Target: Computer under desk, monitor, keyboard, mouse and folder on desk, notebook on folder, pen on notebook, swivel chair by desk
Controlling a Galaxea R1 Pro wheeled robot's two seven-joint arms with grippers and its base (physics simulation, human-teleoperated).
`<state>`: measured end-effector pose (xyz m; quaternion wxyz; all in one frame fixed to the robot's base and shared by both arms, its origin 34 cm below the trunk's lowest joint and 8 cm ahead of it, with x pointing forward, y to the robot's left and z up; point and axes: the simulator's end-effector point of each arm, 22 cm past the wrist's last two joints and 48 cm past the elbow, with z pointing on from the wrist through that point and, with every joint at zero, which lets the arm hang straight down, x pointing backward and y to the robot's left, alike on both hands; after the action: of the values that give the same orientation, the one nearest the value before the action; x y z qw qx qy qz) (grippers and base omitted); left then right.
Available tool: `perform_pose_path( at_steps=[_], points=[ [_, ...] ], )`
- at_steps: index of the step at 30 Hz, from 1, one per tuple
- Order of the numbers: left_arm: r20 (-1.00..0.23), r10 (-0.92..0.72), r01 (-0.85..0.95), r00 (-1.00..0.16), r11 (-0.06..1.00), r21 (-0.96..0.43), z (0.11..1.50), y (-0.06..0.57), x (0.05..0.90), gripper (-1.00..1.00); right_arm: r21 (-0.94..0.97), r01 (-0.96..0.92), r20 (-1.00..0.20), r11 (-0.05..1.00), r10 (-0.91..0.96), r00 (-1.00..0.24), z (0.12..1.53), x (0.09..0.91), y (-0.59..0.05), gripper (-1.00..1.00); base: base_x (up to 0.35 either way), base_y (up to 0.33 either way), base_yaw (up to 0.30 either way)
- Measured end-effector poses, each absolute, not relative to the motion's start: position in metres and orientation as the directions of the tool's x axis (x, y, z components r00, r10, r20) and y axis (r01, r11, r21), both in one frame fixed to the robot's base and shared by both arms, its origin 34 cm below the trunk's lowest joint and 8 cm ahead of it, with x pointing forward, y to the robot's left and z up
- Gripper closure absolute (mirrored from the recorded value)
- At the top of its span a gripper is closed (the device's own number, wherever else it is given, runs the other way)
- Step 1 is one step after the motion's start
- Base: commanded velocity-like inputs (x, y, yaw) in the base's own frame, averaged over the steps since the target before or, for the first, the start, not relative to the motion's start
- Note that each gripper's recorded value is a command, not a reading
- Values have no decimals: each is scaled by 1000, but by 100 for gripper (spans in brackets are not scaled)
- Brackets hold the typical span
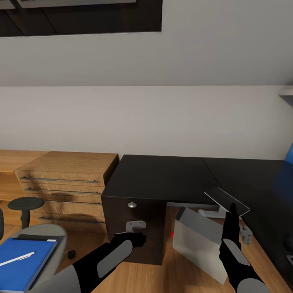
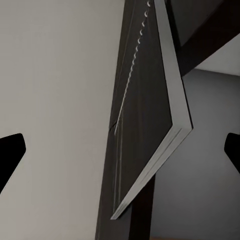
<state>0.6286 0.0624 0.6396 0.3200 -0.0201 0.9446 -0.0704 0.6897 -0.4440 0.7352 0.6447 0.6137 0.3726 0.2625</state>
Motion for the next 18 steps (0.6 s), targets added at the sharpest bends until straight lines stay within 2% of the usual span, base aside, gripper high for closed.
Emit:
perform_pose_path(
  at_steps=[13,18],
  points=[
    [-601,-83,7,-795,989,-145,639,63,629,-100,987,120,-158,108,795,585,735,689,-445,-100,4,0,0],
    [-602,-84,6,-794,989,-146,640,63,629,-100,987,120,-159,109,795,585,735,689,-445,-100,115,0,0]
  ],
)
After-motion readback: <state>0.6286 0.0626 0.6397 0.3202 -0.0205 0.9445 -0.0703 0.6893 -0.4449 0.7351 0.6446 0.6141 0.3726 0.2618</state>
